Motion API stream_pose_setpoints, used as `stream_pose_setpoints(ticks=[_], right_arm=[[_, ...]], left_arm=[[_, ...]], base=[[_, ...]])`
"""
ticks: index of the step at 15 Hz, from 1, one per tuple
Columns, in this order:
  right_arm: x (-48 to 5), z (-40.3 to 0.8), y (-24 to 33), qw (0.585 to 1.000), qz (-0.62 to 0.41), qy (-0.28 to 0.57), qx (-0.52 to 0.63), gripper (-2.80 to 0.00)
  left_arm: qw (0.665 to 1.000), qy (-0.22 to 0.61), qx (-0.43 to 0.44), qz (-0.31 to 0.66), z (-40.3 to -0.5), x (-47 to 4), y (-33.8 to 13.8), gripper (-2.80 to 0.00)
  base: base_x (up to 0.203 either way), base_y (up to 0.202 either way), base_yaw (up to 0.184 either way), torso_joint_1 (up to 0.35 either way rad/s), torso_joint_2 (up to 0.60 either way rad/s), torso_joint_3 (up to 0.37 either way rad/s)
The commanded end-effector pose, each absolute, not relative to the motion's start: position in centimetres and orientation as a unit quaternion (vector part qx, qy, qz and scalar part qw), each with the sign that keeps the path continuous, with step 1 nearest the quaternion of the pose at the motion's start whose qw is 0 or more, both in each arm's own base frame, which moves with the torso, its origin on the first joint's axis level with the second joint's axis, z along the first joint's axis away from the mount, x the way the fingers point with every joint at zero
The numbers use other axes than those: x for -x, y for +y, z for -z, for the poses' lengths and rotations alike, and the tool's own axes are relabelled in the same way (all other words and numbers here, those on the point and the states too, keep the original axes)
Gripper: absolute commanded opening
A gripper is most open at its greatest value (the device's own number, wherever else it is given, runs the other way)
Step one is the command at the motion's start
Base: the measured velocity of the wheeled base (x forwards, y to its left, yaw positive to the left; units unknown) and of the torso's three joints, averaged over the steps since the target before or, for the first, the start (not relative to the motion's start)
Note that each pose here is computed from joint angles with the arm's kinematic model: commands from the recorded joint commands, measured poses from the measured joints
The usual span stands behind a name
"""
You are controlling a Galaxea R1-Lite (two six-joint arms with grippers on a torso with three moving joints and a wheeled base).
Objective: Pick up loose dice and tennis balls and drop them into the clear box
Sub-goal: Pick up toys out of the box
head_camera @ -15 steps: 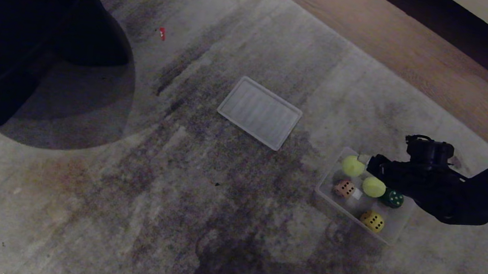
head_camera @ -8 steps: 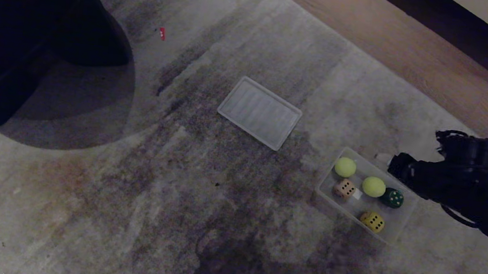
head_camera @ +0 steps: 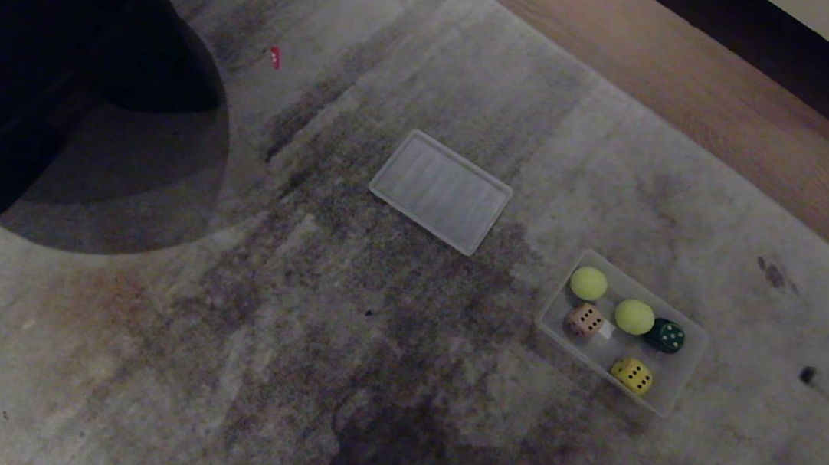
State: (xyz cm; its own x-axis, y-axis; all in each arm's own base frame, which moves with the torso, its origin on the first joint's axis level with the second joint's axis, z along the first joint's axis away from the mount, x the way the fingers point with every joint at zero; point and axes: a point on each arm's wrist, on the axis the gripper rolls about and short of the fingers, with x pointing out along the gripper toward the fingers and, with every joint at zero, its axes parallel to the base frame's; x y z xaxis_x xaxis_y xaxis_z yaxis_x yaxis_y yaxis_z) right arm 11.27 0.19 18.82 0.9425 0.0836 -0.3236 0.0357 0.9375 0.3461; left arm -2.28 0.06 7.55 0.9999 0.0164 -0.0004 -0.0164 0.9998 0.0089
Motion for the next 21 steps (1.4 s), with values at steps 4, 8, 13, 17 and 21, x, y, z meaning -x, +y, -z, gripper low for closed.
stream_pose_setpoints(ticks=[4, 8, 13, 17, 21], right_arm=[[0.9, -11.0, 0.2, 0.981, 0.016, 0.169, -0.094, -2.80], [1.9, -8.6, -0.1, 0.987, -0.002, 0.154, -0.032, -2.80], [3.1, -7.7, -0.1, 0.997, 0.009, 0.069, -0.041, -2.80], [3.1, -7.7, -0.1, 0.997, 0.007, 0.069, -0.037, -2.80], [3.1, -7.7, -0.1, 0.997, 0.009, 0.068, -0.039, -2.80]], left_arm=[[1.000, 0.002, -0.005, -0.008, -7.5, 2.3, 0.1, -2.80], [1.000, 0.002, -0.005, -0.008, -7.5, 2.3, 0.1, -2.80], [1.000, 0.002, -0.005, -0.008, -7.5, 2.3, 0.1, -2.80], [1.000, 0.002, -0.005, -0.008, -7.5, 2.3, 0.1, -2.80], [1.000, 0.002, -0.005, -0.008, -7.5, 2.3, 0.1, -2.80]], base=[[0.000, 0.000, 0.000, 0.000, 0.00, 0.000], [0.000, 0.000, 0.000, 0.000, 0.00, 0.000], [0.000, 0.000, 0.000, 0.000, 0.00, 0.000], [0.000, 0.000, 0.000, 0.000, 0.00, 0.000], [0.000, 0.000, 0.000, 0.000, 0.00, 0.000]])
